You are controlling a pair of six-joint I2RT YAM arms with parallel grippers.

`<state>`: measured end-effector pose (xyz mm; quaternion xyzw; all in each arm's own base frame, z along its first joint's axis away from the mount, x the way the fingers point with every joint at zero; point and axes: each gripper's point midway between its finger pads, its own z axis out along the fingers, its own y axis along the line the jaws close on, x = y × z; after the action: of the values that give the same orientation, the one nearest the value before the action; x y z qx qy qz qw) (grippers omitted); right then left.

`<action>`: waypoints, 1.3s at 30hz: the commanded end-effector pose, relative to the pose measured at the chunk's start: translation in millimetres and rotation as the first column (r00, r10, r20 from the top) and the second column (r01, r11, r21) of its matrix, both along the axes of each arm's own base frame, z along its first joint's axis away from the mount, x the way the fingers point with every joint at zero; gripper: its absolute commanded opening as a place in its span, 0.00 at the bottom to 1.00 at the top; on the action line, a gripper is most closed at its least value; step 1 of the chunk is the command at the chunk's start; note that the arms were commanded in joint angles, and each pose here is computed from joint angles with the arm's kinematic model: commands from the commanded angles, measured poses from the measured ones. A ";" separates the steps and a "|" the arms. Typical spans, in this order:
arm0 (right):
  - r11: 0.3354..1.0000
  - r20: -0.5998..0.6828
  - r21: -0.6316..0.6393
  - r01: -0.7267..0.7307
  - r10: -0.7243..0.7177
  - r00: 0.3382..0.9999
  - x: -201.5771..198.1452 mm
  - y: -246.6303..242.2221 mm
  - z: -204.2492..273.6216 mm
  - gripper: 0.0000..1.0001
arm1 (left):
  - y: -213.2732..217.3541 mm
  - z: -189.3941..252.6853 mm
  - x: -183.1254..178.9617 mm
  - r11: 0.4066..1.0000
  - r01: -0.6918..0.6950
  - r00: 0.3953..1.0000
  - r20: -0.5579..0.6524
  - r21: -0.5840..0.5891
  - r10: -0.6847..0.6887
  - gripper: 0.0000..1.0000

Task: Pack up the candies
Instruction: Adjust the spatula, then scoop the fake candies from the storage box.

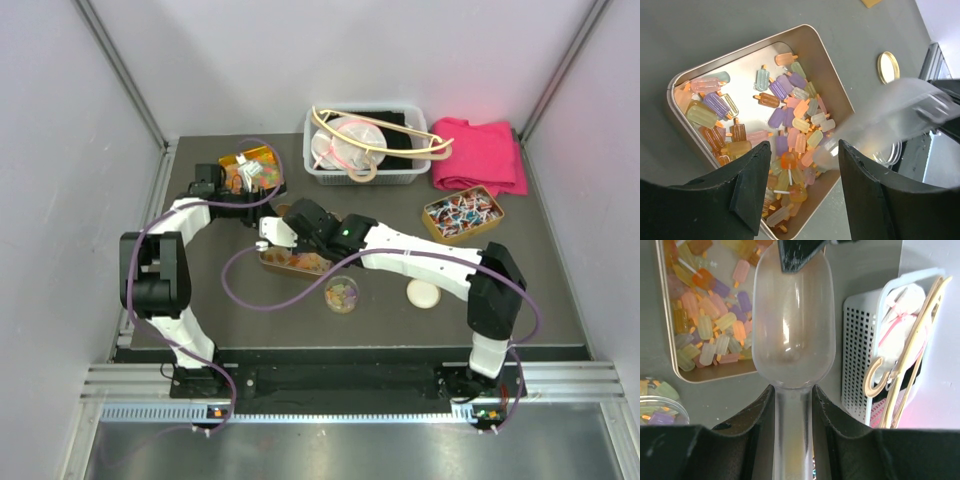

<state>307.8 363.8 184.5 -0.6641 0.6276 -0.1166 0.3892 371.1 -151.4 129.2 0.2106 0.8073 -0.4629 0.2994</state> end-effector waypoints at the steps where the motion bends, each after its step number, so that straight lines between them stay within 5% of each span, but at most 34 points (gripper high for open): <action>1: 0.986 0.063 0.158 -0.057 0.047 0.997 -12.5 21.8 62.7 0.00 | -7.4 -2.7 5.8 1.000 0.022 0.999 0.035 0.017 -0.022 0.61; 9: 0.972 0.043 0.226 -0.066 0.058 0.997 -18.5 30.6 79.8 0.00 | -10.4 -5.4 3.1 0.999 0.030 0.999 0.037 0.043 -0.032 0.61; 21: 0.998 0.081 0.057 0.009 -0.013 0.997 -4.1 -5.2 24.9 0.00 | 29.2 35.7 34.4 0.996 -0.091 0.990 0.105 -0.011 0.092 0.64; 31: 0.996 0.101 -0.037 0.083 -0.079 0.992 39.5 -20.2 -11.2 0.00 | 37.0 -1.7 -2.5 0.996 -0.081 0.996 0.023 0.021 0.081 0.98; 39: 0.992 0.083 -0.102 0.073 -0.065 0.994 61.8 -16.4 -44.1 0.00 | 41.0 -24.4 -36.8 0.999 -0.035 0.997 -0.065 0.027 0.036 0.99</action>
<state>352.8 330.5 121.3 -0.6681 0.6371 -0.1881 0.3353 345.9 -111.3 95.8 0.1574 0.8391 -0.4464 0.2680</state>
